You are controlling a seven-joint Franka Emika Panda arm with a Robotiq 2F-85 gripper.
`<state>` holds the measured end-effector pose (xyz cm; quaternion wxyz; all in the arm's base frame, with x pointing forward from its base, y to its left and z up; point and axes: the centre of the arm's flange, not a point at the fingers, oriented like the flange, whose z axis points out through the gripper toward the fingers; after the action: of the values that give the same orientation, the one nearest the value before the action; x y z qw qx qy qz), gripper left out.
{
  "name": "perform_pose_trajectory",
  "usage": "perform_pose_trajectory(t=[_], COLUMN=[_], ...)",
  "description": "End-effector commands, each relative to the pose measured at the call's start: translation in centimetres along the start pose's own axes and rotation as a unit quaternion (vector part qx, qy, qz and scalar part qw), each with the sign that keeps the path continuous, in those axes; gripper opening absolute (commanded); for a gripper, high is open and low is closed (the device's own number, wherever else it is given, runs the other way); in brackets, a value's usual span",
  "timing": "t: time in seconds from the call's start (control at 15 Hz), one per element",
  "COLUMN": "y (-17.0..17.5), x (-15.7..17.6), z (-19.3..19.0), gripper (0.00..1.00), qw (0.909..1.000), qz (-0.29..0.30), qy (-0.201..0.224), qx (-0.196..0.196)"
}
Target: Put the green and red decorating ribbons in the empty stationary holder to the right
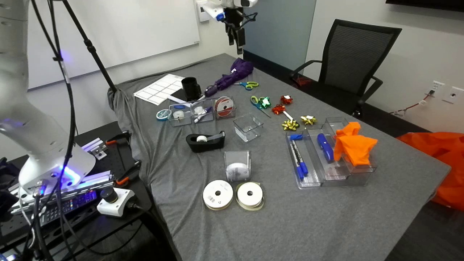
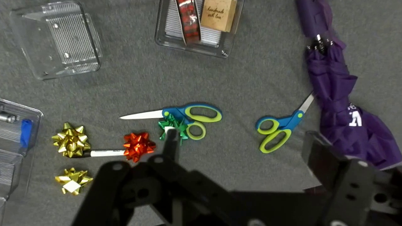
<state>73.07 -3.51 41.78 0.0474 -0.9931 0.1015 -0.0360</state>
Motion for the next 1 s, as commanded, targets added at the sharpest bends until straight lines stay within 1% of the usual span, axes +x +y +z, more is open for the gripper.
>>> perform_pose_trajectory(t=[0.0, 0.2, 0.33, 0.47, 0.53, 0.67, 0.93], y=[0.5, 1.4, 2.3, 3.4, 2.5, 3.0, 2.6], x=[5.2, 6.9, 8.2, 9.5, 6.4, 6.7, 6.7], z=[2.4, 4.7, 5.9, 7.1, 6.3, 7.2, 7.0], gripper=[1.0, 1.0, 1.0, 1.0, 1.0, 1.0, 1.0], qw=[0.9999, 0.9985, 0.9961, 0.9929, 0.9961, 0.9961, 0.9958], qz=[-0.004, -0.029, -0.047, -0.055, -0.039, -0.038, -0.04], qy=[0.012, 0.045, 0.074, 0.105, 0.079, 0.08, 0.082], qx=[0.004, 0.01, 0.006, -0.008, -0.003, -0.004, -0.004])
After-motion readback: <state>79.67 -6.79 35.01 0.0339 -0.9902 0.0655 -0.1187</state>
